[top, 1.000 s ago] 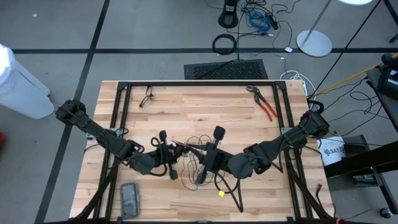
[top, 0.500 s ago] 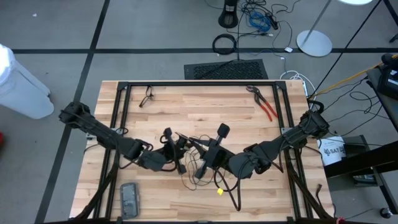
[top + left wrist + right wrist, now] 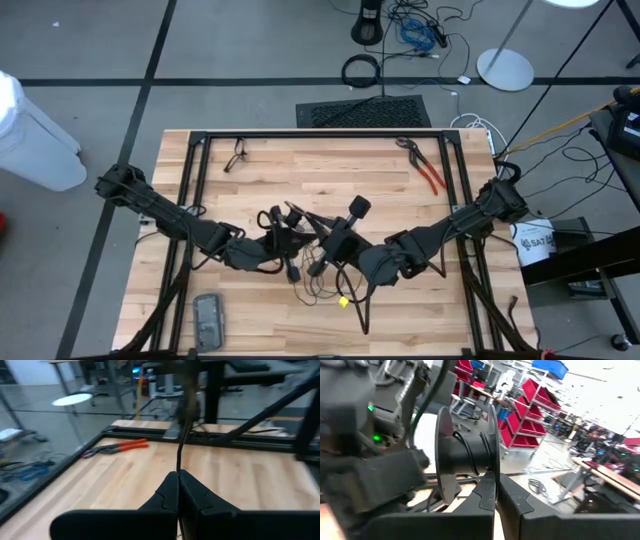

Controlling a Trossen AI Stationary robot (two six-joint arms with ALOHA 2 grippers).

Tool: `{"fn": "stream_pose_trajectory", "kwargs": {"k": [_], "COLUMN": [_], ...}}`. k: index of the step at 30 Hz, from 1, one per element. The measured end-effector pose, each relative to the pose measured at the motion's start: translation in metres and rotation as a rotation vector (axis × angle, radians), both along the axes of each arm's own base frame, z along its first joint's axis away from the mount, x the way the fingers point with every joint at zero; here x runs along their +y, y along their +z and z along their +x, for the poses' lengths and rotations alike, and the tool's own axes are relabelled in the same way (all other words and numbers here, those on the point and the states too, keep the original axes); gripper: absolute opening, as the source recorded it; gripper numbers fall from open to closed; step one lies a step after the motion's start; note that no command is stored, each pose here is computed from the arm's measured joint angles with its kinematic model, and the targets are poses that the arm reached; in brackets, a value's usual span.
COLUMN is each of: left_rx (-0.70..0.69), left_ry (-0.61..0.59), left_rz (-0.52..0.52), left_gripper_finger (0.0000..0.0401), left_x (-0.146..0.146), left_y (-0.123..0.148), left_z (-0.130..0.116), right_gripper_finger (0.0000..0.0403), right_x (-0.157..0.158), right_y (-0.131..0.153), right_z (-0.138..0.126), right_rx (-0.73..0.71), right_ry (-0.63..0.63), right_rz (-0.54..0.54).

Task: Coil cords
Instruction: Coil the black wire onto the spool

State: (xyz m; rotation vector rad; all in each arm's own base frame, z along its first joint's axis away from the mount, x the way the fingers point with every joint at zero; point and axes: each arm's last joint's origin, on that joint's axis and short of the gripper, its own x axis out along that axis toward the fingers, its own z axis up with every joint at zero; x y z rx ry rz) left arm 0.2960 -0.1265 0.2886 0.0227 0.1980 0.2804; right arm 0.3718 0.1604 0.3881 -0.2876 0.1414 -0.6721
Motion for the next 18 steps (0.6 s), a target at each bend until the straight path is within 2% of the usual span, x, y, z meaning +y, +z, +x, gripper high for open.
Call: {"fn": "stream_pose_trajectory", "kwargs": {"k": [10, 18], "left_rx": [-0.010, -0.025], "left_ry": [-0.247, -0.308], "left_rz": [-0.098, -0.114], "left_gripper_finger": [0.0001, 0.0004], "left_x": [-0.009, -0.012], "left_y": [0.002, 0.010], "left_z": [0.001, -0.006], "right_gripper_finger": [0.0000, 0.0000], "right_x": [-0.009, -0.009], "right_y": [-0.008, -0.010], "right_z": [0.003, 0.003], "right_rx": [0.059, 0.090], "right_ry": [-0.051, -0.047], "right_rz": [-0.026, -0.044]}}
